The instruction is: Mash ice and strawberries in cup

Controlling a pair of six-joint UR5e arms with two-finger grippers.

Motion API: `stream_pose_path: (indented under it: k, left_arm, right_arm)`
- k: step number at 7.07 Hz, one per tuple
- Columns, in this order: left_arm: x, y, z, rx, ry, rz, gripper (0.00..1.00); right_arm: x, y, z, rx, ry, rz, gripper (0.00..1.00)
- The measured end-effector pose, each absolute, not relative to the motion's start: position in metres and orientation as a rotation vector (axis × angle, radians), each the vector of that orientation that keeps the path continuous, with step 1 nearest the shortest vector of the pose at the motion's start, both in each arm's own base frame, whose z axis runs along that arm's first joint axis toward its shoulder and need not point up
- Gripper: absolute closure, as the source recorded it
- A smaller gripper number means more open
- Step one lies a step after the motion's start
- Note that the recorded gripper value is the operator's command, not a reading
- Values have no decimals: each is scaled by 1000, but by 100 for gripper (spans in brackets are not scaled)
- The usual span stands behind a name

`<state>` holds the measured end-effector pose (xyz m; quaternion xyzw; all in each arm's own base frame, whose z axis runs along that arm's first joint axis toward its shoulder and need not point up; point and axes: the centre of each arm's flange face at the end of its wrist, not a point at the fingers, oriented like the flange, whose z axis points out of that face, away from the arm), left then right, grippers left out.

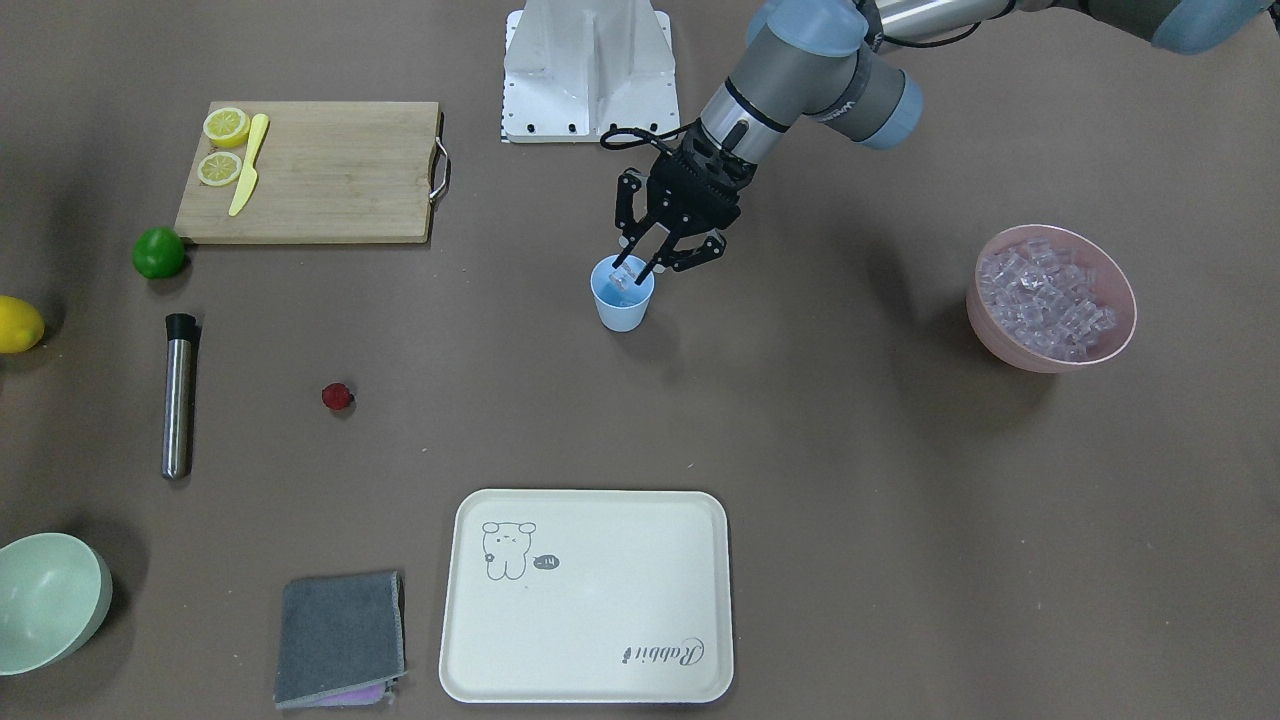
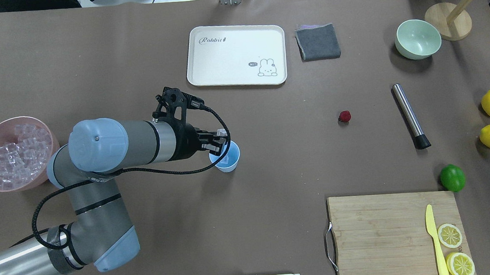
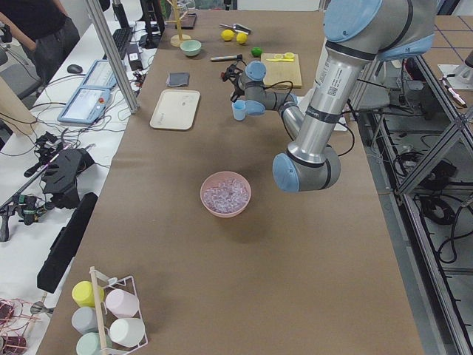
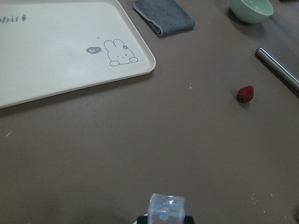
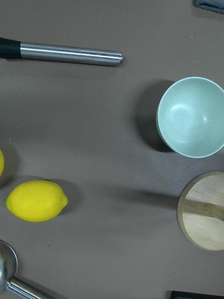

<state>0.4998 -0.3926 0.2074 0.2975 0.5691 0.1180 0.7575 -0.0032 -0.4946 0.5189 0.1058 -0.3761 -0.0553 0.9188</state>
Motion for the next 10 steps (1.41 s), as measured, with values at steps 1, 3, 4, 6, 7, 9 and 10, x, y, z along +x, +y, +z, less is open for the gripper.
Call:
stream_pose_path:
  k: [1, 3, 4, 6, 7, 9, 10]
  left_arm:
    - [501, -392, 209, 648, 1236, 257, 100]
    - [503, -390, 213, 643, 1233, 258, 100]
    - [504, -389, 215, 641, 1231, 258, 100]
    - [509, -386, 220, 632, 1224, 264, 65]
    - [510, -386, 220, 631, 1223, 267, 23]
    - [507, -384, 215, 638, 1236, 266, 3]
    - [502, -386, 211, 647, 1243, 260, 3]
  right_arm:
    - [-3, -495, 518, 219, -773, -114, 0]
    - [-4, -497, 516, 222, -774, -116, 0]
    - [-4, -498, 515, 224, -774, -117, 0]
    - [-4, -498, 515, 225, -775, -118, 0]
    - [-4, -498, 515, 225, -775, -118, 0]
    - [-4, -498, 515, 225, -775, -118, 0]
    - [-4, -498, 515, 224, -776, -118, 0]
